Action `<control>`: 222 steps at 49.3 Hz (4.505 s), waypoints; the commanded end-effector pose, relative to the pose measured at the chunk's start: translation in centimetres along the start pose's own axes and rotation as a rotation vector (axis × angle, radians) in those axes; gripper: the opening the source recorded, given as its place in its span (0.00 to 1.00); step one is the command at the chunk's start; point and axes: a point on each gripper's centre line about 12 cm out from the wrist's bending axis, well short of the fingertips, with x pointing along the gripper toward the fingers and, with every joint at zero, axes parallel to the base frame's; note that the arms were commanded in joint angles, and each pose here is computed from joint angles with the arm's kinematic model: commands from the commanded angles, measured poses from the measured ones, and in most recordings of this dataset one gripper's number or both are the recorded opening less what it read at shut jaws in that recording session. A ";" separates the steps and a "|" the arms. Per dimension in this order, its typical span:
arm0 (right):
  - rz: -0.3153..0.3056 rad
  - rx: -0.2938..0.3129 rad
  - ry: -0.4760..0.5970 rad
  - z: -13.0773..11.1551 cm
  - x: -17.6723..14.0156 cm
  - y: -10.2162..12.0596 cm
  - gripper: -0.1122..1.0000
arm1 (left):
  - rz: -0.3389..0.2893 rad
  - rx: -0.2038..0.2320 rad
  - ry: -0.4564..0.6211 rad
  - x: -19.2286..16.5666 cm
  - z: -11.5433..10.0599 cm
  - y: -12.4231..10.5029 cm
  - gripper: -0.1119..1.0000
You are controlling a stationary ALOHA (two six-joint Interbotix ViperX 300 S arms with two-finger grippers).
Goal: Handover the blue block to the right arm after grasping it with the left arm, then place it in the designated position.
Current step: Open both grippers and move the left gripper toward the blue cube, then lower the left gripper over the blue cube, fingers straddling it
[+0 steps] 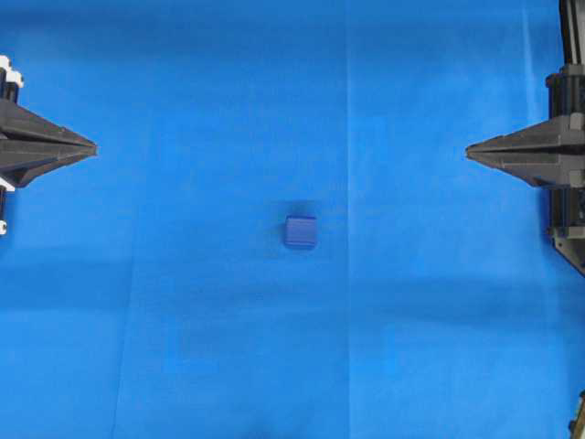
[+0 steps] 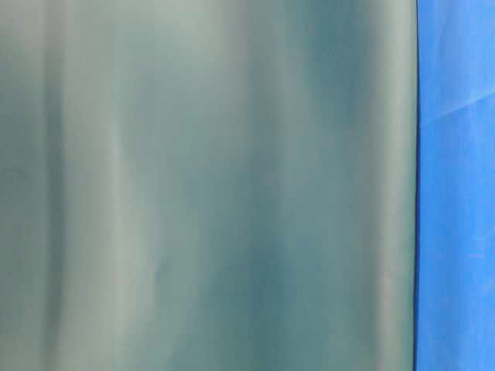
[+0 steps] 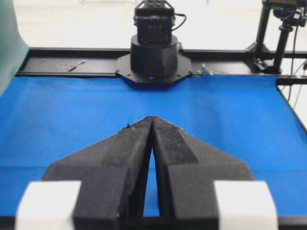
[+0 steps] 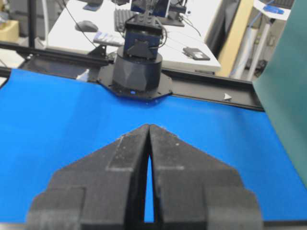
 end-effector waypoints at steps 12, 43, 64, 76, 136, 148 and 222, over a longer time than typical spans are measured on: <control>-0.002 -0.012 0.034 0.2 1.0 -0.1 0.08 | -0.017 -0.010 0.000 0.0 0.6 -0.3 0.11; -0.009 0.013 0.052 0.1 0.9 -0.2 0.47 | -0.018 -0.018 0.005 0.1 0.4 -0.4 0.48; -0.015 0.014 0.061 0.0 0.9 -0.3 0.96 | -0.017 -0.017 0.008 0.4 0.2 -0.3 0.93; -0.018 0.016 0.060 0.0 0.9 -0.4 0.95 | -0.005 -0.007 -0.021 2.9 -0.6 -0.1 0.93; -0.020 0.016 0.066 -0.2 0.9 -0.4 0.95 | -0.016 -0.019 0.104 22.5 -2.1 -0.7 0.93; -0.020 0.016 0.067 -0.2 1.0 -0.4 0.95 | -0.016 -0.049 0.347 24.1 -3.2 -1.1 0.92; -0.020 0.016 0.104 -0.8 1.1 -0.4 0.95 | -0.010 -0.032 1.005 26.4 -5.2 -2.4 0.92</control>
